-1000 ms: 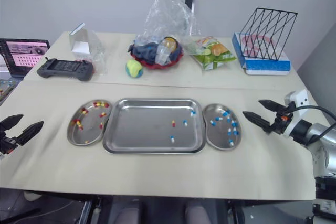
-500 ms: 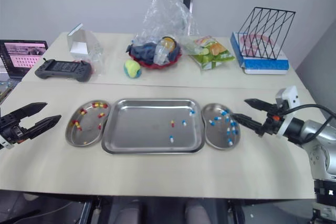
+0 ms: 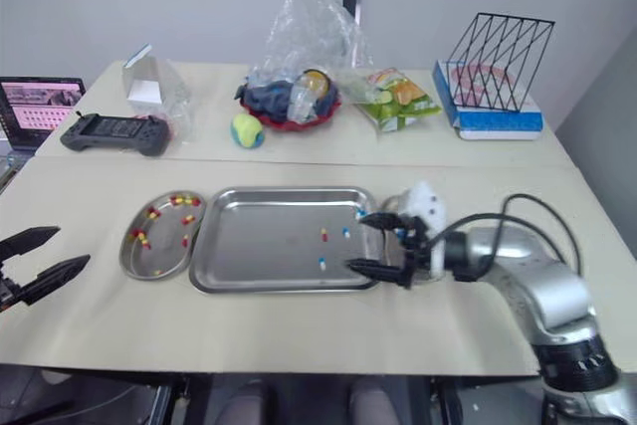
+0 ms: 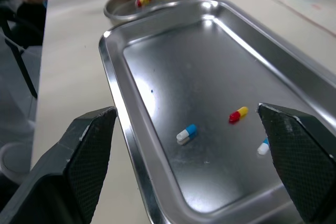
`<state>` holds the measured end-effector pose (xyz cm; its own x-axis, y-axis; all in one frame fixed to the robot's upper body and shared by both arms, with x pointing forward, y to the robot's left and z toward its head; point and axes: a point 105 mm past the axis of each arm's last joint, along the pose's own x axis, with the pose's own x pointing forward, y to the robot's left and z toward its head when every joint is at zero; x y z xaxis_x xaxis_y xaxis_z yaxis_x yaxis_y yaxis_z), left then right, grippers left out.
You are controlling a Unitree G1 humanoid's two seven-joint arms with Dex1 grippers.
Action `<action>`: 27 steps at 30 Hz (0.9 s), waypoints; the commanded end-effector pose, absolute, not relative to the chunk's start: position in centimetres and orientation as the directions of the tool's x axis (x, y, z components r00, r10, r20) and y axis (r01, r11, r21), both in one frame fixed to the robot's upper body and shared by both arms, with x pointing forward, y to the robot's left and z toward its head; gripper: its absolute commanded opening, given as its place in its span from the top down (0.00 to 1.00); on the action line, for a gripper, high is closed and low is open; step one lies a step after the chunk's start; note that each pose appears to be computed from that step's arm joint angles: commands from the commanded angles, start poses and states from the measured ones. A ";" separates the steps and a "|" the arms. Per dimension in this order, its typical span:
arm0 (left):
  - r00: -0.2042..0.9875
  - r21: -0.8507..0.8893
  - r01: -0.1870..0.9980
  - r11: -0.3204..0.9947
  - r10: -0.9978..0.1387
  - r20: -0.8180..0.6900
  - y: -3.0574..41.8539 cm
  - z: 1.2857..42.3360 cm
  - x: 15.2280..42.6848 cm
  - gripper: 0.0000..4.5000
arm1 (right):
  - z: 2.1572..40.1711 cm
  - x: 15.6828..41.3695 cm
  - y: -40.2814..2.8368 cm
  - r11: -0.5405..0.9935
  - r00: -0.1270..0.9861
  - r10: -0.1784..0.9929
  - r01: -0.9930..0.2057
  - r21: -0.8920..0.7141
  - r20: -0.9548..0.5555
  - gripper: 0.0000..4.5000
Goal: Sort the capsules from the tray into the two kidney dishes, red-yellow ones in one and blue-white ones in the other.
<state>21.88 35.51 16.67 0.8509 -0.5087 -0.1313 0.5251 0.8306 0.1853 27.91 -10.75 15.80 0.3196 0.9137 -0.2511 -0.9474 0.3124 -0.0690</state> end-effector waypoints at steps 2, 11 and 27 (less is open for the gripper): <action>0.869 0.243 0.495 0.834 -0.483 -0.113 35.8 17.4 20.6 0.01 | 15.1 29.0 -8.4 0.279 0.307 0.921 -0.949 -0.146 -0.239 0.00; 0.868 0.203 0.497 0.844 -0.484 -0.111 34.5 16.0 18.5 0.01 | 12.7 31.1 -7.6 0.296 0.351 0.869 -0.934 -0.201 -0.349 0.00; 0.856 0.218 0.518 0.827 -0.498 -0.142 34.3 16.2 18.8 0.00 | 11.3 31.4 -6.0 0.263 0.329 0.816 -0.944 -0.201 -0.475 0.48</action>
